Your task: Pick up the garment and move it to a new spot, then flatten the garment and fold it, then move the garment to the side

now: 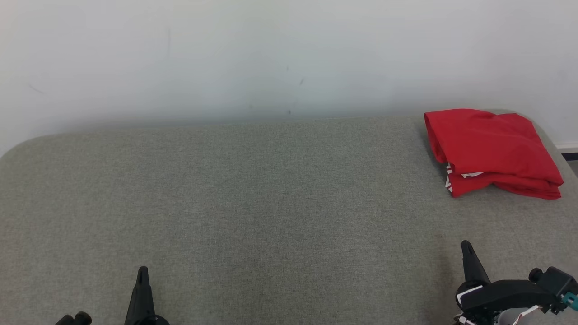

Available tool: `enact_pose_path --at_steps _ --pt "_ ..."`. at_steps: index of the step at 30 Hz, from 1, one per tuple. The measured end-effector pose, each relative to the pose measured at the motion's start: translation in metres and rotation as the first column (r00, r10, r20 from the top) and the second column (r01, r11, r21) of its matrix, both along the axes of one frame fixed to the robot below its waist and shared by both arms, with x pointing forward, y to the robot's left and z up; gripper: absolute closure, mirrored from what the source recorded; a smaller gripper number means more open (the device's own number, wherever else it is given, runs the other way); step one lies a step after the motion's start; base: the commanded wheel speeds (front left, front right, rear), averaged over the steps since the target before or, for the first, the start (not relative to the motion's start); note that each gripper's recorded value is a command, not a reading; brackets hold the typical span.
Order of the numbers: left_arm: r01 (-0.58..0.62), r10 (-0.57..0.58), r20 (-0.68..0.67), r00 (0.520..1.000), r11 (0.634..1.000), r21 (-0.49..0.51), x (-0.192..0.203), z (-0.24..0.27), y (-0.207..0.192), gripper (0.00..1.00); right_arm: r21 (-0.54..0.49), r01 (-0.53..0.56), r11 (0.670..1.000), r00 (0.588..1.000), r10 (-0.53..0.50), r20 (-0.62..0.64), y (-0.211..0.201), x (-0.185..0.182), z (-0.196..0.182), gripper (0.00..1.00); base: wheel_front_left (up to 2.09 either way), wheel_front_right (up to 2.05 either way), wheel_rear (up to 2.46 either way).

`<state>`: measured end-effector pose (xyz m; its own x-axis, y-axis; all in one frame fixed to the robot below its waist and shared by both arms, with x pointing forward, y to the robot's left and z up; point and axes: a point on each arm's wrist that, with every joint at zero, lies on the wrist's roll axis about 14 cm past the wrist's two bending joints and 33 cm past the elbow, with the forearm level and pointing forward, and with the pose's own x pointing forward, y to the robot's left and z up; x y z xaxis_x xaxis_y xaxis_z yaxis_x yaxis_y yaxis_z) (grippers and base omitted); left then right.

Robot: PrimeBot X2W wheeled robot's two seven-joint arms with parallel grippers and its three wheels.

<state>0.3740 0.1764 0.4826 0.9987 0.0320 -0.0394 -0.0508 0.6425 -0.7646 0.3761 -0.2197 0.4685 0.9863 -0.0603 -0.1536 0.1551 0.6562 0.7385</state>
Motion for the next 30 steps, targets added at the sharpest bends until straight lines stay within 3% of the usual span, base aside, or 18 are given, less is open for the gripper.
enact_pose_path --at_steps 16,30 --pt "-0.007 0.008 0.003 1.000 0.985 -0.171 0.011 0.005 -0.002 1.00 0.176 0.012 0.984 1.000 -0.015 0.018 -0.003 0.012 0.008 1.00 0.00 0.00 0.00" --pt "-0.008 0.013 0.012 1.000 0.951 -0.308 0.020 0.010 -0.003 1.00 0.323 0.008 0.946 0.999 -0.021 0.038 -0.004 0.021 0.015 1.00 0.00 0.00 0.00"
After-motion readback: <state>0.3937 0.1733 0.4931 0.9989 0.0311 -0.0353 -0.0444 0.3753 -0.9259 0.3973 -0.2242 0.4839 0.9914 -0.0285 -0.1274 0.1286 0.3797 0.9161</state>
